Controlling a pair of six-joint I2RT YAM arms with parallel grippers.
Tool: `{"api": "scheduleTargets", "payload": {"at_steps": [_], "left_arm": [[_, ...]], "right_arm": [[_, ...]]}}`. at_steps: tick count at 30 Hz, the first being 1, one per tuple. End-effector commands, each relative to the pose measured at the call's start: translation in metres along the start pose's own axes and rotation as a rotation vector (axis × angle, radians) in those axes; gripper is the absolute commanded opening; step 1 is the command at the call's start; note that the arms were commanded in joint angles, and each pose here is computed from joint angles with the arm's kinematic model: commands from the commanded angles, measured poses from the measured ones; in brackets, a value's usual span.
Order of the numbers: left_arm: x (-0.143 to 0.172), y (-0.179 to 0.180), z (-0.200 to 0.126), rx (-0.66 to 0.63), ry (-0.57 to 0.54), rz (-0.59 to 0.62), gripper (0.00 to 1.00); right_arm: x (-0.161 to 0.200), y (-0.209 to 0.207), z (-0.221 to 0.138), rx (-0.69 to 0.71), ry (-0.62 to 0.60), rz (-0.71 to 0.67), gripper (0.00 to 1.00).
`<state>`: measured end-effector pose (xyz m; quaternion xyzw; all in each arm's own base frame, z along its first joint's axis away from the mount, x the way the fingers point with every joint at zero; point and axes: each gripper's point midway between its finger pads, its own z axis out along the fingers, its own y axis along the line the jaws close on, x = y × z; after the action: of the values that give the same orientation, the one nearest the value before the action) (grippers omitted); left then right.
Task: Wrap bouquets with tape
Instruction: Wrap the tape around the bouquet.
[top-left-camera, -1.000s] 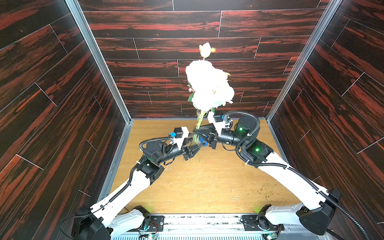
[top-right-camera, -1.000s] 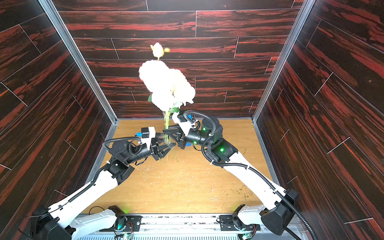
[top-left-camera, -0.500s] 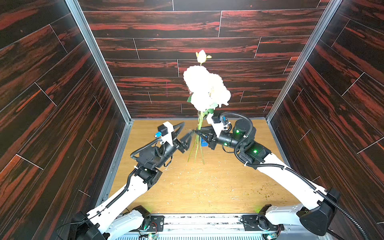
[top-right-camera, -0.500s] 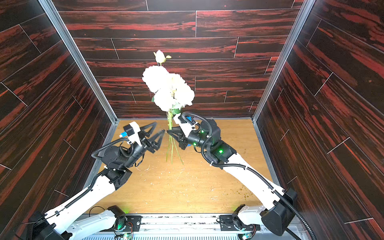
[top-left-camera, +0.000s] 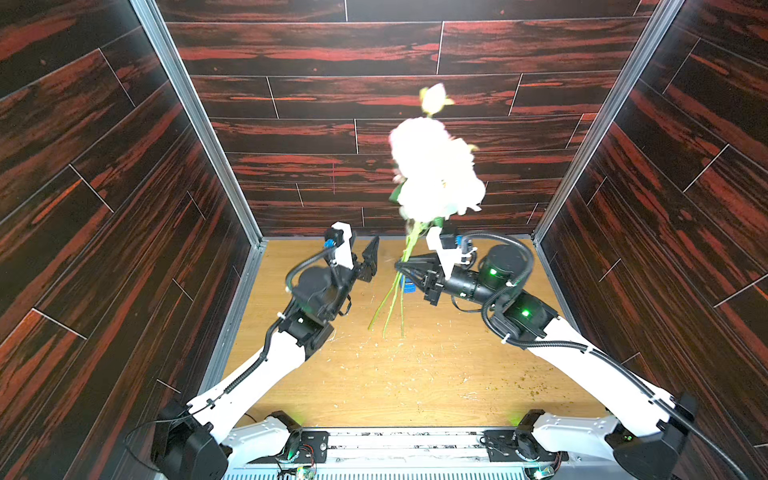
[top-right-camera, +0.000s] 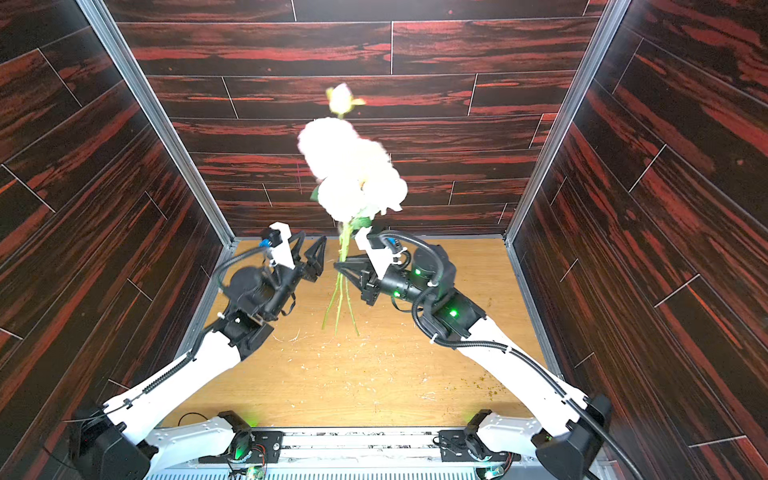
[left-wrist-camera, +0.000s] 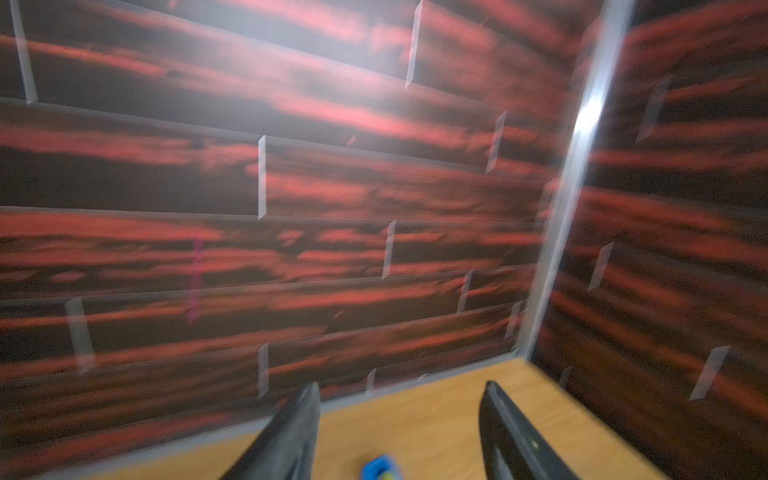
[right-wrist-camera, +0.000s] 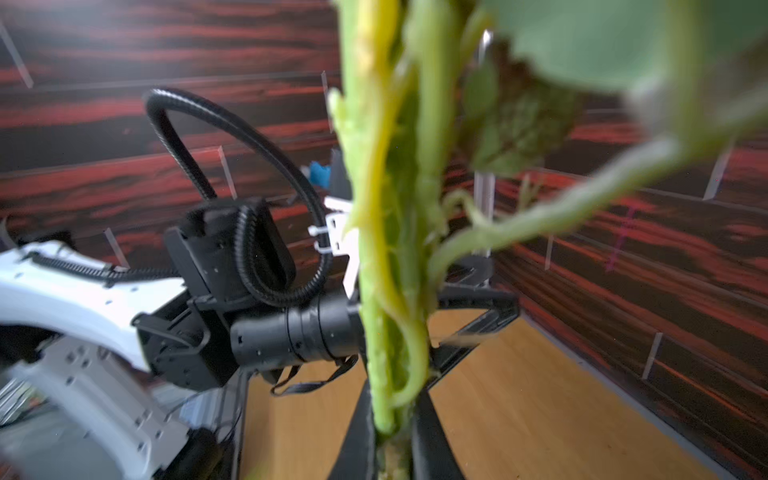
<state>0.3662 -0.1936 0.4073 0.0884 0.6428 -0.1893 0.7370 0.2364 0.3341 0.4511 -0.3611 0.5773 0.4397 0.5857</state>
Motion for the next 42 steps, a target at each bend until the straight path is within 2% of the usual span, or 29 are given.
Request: {"api": "scheduleTargets", "payload": {"at_steps": [1,5,7,8,9,11,13,15,16,19,22,25,30,36,38,40,42], "left_arm": [[0.025,0.034,-0.002,-0.135,0.142,0.04,0.72],[0.027,0.094,-0.013,-0.252,0.139,-0.095,0.74],[0.016,0.104,-0.023,-0.269,0.097,-0.087,0.74],[0.009,0.098,-0.028,-0.231,0.08,-0.058,0.74],[0.002,0.082,-0.032,-0.14,0.069,-0.021,0.74],[-0.008,0.034,-0.043,0.131,0.055,0.03,0.76],[-0.014,-0.018,-0.069,0.436,0.031,0.063,0.75],[-0.013,-0.049,-0.094,0.639,0.022,0.075,0.75],[-0.01,-0.063,-0.106,0.732,0.018,0.092,0.76],[0.007,-0.088,-0.126,0.872,0.061,0.148,0.77],[0.027,-0.101,-0.124,0.895,0.115,0.221,0.82],[0.027,-0.11,-0.114,0.927,0.102,0.206,0.86],[0.02,-0.117,-0.095,0.925,0.061,0.163,0.91],[0.025,-0.135,-0.097,0.99,0.069,0.146,0.9],[0.029,-0.138,-0.098,0.999,0.081,0.138,0.84],[0.036,-0.14,-0.097,1.005,0.096,0.145,0.73],[0.043,-0.134,-0.087,0.943,0.125,0.15,0.6]], "right_arm": [[-0.026,-0.013,-0.011,0.111,-0.066,0.01,0.0],[-0.027,-0.021,-0.015,0.17,-0.054,0.007,0.0],[-0.023,-0.032,-0.016,0.233,-0.029,0.02,0.0],[-0.02,-0.037,-0.017,0.26,-0.016,0.028,0.0],[-0.018,-0.041,-0.017,0.28,-0.005,0.034,0.0],[-0.014,-0.043,-0.017,0.275,0.004,0.033,0.0],[-0.014,-0.042,-0.016,0.265,-0.001,0.037,0.0],[-0.017,-0.04,-0.016,0.251,-0.016,0.038,0.0],[-0.02,-0.038,-0.016,0.239,-0.027,0.038,0.0],[-0.027,-0.021,-0.013,0.14,-0.054,0.023,0.0],[-0.033,-0.004,-0.011,0.039,-0.074,0.026,0.0],[-0.036,0.007,-0.008,-0.032,-0.085,0.037,0.0],[-0.037,0.006,-0.004,-0.035,-0.1,0.055,0.0],[-0.04,0.001,0.001,-0.011,-0.123,0.054,0.0],[-0.042,-0.005,0.002,0.018,-0.138,0.058,0.0],[-0.047,-0.005,0.001,0.021,-0.16,0.057,0.0],[-0.051,-0.005,0.0,0.018,-0.182,0.064,0.0]]}}
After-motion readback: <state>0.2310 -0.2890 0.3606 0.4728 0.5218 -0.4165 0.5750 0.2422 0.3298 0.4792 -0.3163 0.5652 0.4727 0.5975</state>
